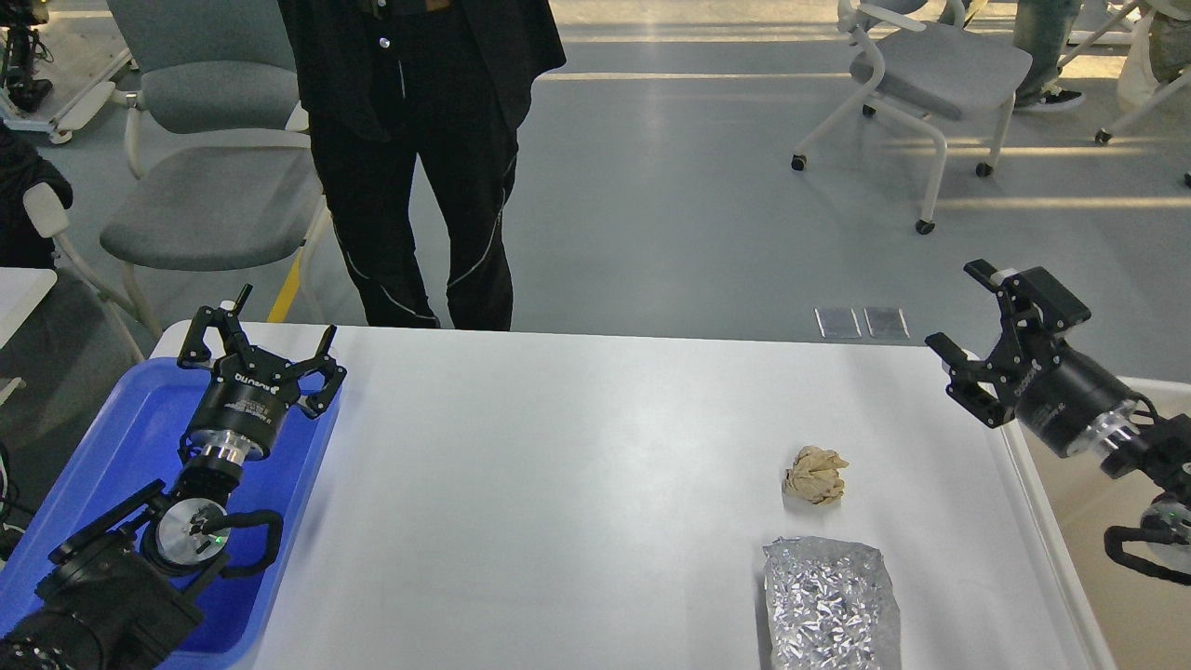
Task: Tidy desktop
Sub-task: 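Lower the right gripper toward the silver foil packet near the robot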
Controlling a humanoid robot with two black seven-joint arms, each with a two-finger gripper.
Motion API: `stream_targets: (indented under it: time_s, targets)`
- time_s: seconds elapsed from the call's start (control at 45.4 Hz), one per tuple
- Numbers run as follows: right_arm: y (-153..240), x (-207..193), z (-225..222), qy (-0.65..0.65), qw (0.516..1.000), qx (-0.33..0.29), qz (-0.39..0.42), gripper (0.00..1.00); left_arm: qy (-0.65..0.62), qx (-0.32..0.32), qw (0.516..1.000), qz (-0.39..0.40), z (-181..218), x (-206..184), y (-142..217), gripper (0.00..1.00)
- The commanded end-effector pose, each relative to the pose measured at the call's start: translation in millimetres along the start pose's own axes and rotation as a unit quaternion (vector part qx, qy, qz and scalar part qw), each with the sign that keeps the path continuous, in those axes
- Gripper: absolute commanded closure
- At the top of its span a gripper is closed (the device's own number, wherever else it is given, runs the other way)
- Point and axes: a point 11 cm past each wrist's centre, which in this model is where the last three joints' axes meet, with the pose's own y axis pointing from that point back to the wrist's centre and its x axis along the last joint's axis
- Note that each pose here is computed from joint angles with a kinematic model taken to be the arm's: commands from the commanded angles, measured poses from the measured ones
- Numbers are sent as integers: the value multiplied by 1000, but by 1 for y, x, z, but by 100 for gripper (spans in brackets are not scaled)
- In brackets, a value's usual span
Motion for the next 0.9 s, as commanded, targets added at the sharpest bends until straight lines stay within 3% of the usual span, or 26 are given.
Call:
stream_targets:
  time_s: [0.0,0.22,0.507,0.881]
  targets:
    - [17,-32,0,128,982,-85,-109,0,0,0,1000,0,0,0,0,0]
    - [27,-51,18,183,951,-201,-145,0,0,0,1000,0,0,0,0,0]
    - [32,-83,29,441,845,-166,-252,1,0,0,1000,0,0,0,0,0]
    - [81,-100,89,463,797,-222,-317,2,0,0,1000,0,0,0,0,0]
